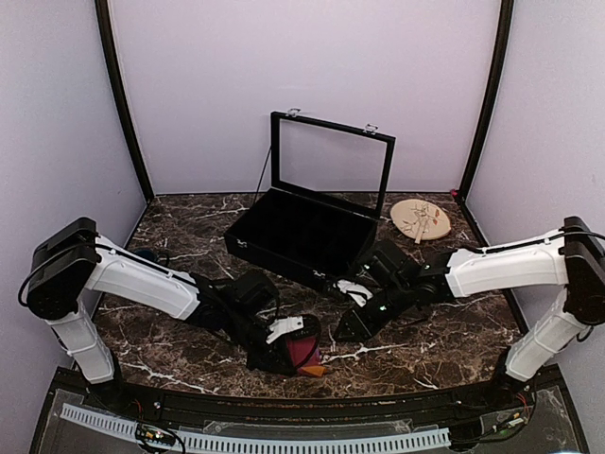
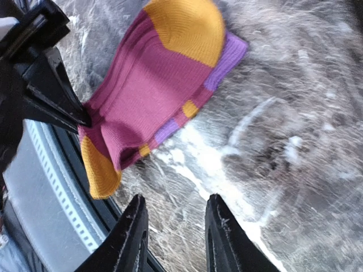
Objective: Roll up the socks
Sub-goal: Roll the sock at the center of the board.
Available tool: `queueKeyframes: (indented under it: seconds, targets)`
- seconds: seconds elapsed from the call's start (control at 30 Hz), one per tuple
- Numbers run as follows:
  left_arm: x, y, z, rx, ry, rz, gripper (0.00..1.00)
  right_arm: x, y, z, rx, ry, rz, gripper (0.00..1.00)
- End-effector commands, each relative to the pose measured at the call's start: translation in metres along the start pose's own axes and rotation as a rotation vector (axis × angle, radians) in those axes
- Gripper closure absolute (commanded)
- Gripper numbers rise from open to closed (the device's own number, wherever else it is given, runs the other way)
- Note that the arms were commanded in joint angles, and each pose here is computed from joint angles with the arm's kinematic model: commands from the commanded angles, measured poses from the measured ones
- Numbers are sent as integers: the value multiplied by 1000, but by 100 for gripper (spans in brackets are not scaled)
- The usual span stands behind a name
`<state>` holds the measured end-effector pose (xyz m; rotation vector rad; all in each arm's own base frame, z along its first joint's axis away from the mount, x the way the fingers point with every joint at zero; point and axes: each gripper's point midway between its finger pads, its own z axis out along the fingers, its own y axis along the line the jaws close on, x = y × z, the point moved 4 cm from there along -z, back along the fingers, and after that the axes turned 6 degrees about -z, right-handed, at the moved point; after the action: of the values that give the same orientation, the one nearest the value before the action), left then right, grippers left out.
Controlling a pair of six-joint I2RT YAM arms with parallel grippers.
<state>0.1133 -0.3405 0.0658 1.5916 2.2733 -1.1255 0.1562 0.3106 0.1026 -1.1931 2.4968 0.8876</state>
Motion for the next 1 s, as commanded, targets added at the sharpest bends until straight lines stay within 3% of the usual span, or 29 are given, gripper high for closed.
queueKeyframes:
  seconds: [0.0, 0.5, 0.97]
  targets:
    - [-3, -1, -7, 98, 23, -58, 100, -9, -6, -17, 116, -130, -10, 67]
    - [-12, 17, -16, 284, 67, -209, 100, 1, 31, -28, 333, -222, -290, 66]
    - [-6, 35, -16, 348, 87, -310, 100, 7, 66, 2, 420, -132, -633, 62]
